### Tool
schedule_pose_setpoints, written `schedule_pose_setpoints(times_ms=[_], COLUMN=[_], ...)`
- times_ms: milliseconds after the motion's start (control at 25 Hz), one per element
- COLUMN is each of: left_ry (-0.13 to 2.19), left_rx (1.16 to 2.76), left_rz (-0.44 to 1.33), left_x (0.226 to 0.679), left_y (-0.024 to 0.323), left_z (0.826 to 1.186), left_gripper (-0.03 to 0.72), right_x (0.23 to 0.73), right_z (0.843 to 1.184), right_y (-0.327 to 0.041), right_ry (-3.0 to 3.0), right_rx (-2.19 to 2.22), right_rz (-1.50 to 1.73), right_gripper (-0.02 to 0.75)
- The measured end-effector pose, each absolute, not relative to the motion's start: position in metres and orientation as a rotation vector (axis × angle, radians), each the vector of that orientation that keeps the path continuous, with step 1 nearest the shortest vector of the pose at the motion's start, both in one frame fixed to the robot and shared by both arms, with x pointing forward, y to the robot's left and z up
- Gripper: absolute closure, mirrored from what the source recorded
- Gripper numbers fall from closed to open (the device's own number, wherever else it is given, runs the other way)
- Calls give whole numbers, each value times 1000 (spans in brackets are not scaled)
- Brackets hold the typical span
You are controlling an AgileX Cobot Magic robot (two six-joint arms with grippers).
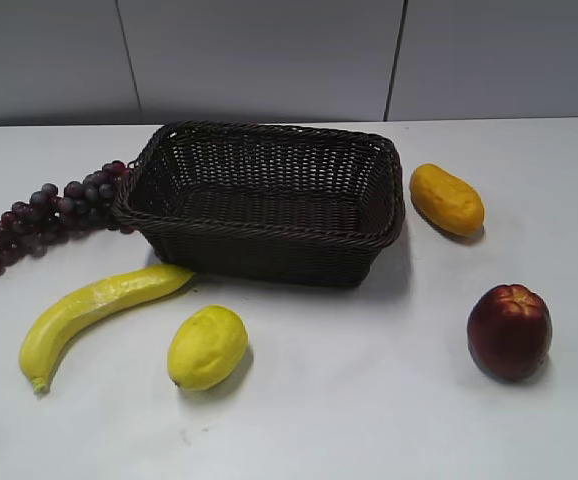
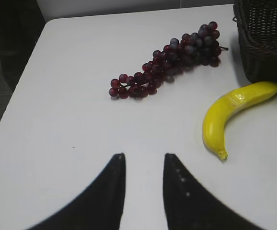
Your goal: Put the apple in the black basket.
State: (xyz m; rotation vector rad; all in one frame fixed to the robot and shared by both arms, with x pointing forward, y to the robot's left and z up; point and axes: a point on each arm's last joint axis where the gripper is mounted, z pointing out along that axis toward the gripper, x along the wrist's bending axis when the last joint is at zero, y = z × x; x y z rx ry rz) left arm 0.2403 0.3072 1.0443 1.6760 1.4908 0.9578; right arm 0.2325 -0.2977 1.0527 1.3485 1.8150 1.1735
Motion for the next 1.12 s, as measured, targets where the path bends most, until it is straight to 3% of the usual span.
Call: schedule_pose_setpoints(times_ms=[480,840,1040,1120], left_ry=[1491,1491,1491,1491], left_rx=[1676,1676,1676,1676], left_rz=[958,958,958,957], left_x=[240,240,240,240], left_y=[307,307,307,307], left_z=[1044,1044,1044,1044], left_gripper=[487,487,487,487], right_x=[240,310,357,376], right_z=[1057,1073,1084,1083], right_y=[-299,-279,-263,-257], right_ry=[1769,1917,2041,2093], right_rx=[1439,1637,1753,1799], right_rz=[1154,905,727,641], right_gripper=[233,237,104,89])
